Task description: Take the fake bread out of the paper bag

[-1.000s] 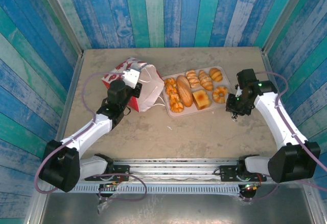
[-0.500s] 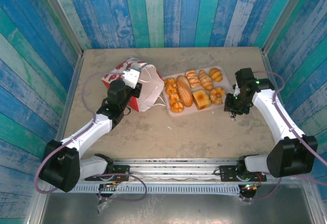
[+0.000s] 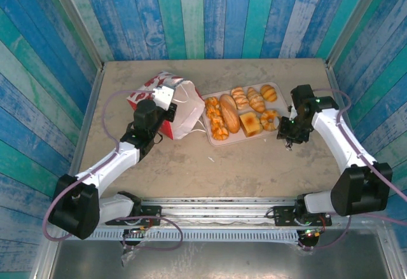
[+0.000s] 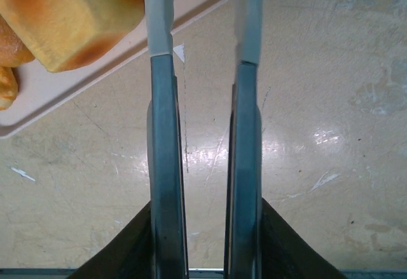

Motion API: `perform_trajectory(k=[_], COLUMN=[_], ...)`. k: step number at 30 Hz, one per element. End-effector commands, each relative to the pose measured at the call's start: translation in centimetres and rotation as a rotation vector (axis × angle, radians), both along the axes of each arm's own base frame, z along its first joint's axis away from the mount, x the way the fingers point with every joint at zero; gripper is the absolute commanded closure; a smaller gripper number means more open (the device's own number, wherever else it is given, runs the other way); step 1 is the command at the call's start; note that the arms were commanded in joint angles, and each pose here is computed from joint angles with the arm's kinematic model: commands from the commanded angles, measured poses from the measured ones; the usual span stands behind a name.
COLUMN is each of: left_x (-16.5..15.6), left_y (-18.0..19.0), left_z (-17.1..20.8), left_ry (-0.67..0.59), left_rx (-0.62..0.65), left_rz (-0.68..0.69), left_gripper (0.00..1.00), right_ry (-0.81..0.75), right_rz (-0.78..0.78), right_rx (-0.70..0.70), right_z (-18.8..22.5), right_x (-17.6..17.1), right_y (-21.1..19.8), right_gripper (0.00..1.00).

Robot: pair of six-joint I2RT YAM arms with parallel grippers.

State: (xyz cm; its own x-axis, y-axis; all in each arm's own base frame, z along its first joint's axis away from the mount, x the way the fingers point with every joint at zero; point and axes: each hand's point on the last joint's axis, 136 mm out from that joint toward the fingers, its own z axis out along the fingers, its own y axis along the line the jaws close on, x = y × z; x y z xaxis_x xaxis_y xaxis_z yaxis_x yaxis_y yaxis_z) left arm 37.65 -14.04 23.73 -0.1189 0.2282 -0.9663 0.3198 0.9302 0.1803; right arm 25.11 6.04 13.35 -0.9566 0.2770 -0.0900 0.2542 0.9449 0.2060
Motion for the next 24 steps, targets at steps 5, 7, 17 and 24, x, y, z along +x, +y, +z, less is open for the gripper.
perform_trajectory(k=[5,7,17,24], left_x=[-0.3,-0.4,-0.9,-1.2], left_y=[-0.2,-0.2,-0.5,-1.2], left_z=[2.9,2.9,2.8,2.6], left_ry=[-0.061,-0.061,-0.075,-0.083], left_rx=[-0.037,-0.038,-0.008,0.059], left_rz=[-0.016,-0.015,-0.048,-0.103], left_gripper=[0.98,0.98,0.98,0.98], right_ry=[-0.062,-0.066,-0.158,-0.258], right_rz=[-0.011,-0.014,0.042,0.172], right_rx=[-0.005,-0.012,0.15,0.316], right_z=[1.9,2.2,5.1,8.6], right_x=[0.2,0.1,-0.3,-0.8], right_y=[-0.4,-0.6,2.1,7.7], right_gripper=[0.51,0.51,0.64,0.67])
